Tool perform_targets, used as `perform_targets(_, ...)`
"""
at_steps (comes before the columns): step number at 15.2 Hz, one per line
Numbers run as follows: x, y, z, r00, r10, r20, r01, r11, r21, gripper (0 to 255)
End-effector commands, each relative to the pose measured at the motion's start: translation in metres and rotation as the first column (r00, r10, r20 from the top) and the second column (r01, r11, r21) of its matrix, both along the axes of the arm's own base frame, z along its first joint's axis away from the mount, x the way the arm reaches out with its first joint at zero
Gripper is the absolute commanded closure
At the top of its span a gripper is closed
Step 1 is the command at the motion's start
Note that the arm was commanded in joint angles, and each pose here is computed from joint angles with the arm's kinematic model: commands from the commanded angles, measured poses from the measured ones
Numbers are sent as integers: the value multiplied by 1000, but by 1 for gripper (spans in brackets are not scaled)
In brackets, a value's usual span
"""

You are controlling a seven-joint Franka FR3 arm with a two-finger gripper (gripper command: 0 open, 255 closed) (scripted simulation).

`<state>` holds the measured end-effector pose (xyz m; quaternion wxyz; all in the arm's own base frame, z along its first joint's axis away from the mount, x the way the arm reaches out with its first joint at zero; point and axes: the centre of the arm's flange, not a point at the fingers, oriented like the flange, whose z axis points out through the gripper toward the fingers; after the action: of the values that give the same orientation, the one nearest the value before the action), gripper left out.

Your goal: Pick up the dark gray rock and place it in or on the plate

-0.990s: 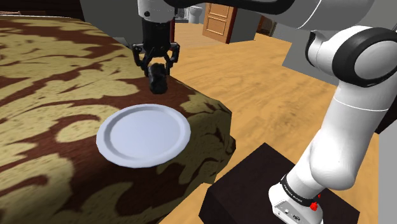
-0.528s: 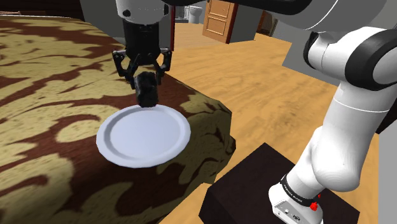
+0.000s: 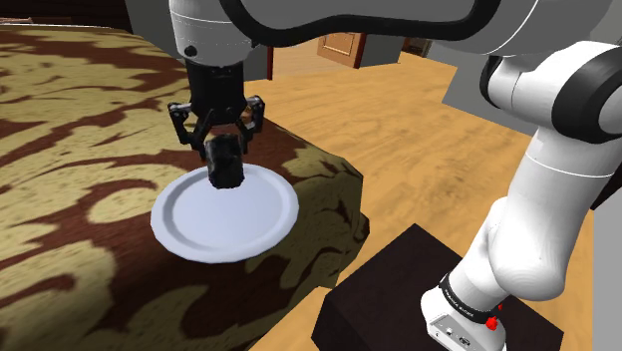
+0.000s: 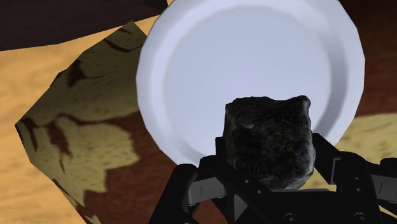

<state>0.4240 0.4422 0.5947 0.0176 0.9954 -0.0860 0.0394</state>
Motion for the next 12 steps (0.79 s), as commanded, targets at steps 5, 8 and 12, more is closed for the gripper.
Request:
perform_targets(5, 0, 0, -31, 1000, 0, 1, 0, 1000, 0, 255)
perform_targets(8, 0, 0, -47, 1000, 0, 1, 0, 1000, 0, 255)
perform_targets(12, 0, 0, -57, 1000, 0, 1, 0, 1000, 0, 255)
